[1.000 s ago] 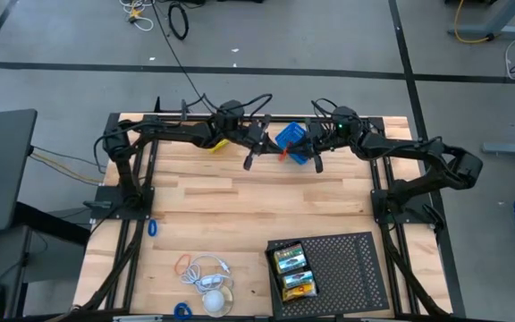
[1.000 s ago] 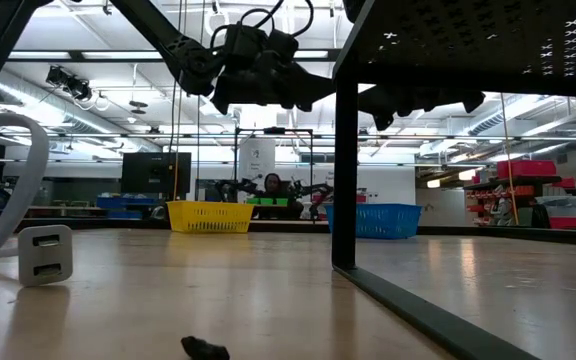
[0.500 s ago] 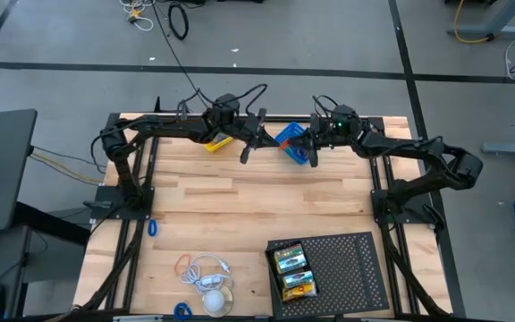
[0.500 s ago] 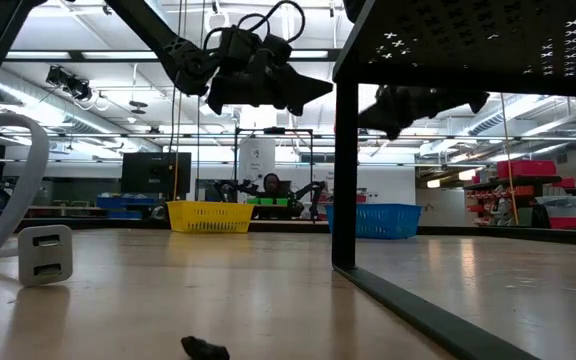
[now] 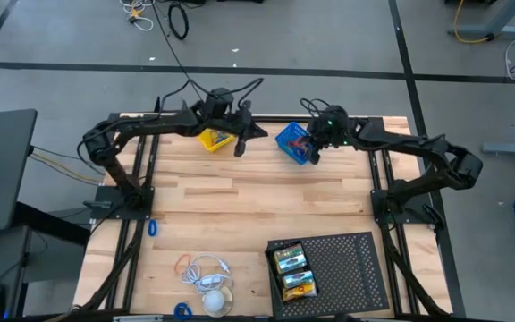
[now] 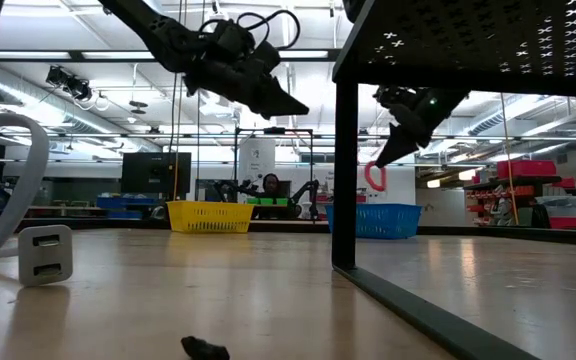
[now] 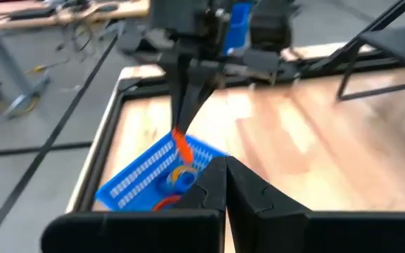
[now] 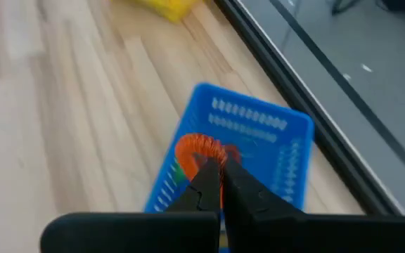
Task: Pick & Place Office Desk Supplies
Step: Put the orange spring keychain into the blue basket, then put the orange rubber band into the yellow basket
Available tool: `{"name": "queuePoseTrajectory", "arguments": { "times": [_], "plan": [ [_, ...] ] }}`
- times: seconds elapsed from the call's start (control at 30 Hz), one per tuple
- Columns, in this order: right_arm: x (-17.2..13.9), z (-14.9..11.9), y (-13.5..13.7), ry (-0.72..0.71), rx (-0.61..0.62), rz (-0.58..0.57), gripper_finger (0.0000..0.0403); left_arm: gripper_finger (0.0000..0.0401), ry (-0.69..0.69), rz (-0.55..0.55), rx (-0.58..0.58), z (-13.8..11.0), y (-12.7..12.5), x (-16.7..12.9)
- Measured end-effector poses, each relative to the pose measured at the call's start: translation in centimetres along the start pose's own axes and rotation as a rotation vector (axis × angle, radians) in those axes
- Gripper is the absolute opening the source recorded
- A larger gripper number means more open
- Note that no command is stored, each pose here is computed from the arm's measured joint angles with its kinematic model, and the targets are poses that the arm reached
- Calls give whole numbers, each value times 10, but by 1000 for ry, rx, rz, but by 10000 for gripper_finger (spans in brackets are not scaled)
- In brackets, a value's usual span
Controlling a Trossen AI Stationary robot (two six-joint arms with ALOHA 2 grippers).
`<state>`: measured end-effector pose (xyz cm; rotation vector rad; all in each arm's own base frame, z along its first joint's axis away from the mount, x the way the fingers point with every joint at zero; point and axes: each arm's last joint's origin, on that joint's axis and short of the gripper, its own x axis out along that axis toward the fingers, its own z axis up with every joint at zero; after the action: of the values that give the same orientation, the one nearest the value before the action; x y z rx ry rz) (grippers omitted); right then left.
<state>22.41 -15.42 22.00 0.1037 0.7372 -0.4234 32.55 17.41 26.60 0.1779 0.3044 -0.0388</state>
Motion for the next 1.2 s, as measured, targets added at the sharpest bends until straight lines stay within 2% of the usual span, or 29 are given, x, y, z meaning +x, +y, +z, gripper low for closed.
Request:
{"name": "queuePoseTrajectory", "arguments": {
  "times": [0.13, 0.27, 0.47, 0.57, 0.93, 1.1, 1.2],
  "plan": [
    [-5, 2, -1, 78, -33, -49, 0, 2, 55, 44, -9, 2, -2, -7],
    [-5, 0, -5, 89, -40, -61, 0, 2, 113, 69, -9, 1, -6, -9],
    [8, -7, -9, 138, -25, -63, 7, 2, 166, 66, -11, -1, -14, -6],
    [12, -6, -9, 132, -34, -59, 35, 2, 206, 76, -11, -3, -16, -6],
    [12, -4, -10, 107, -50, -63, 182, 2, 247, 106, -9, -5, -16, -8],
    [13, 2, -10, 42, -55, -47, 206, 2, 220, 115, 15, 13, -25, -24],
    [12, 10, -7, -64, -77, 87, 207, 2, 243, 122, 29, 28, -40, -41]
  ]
}}
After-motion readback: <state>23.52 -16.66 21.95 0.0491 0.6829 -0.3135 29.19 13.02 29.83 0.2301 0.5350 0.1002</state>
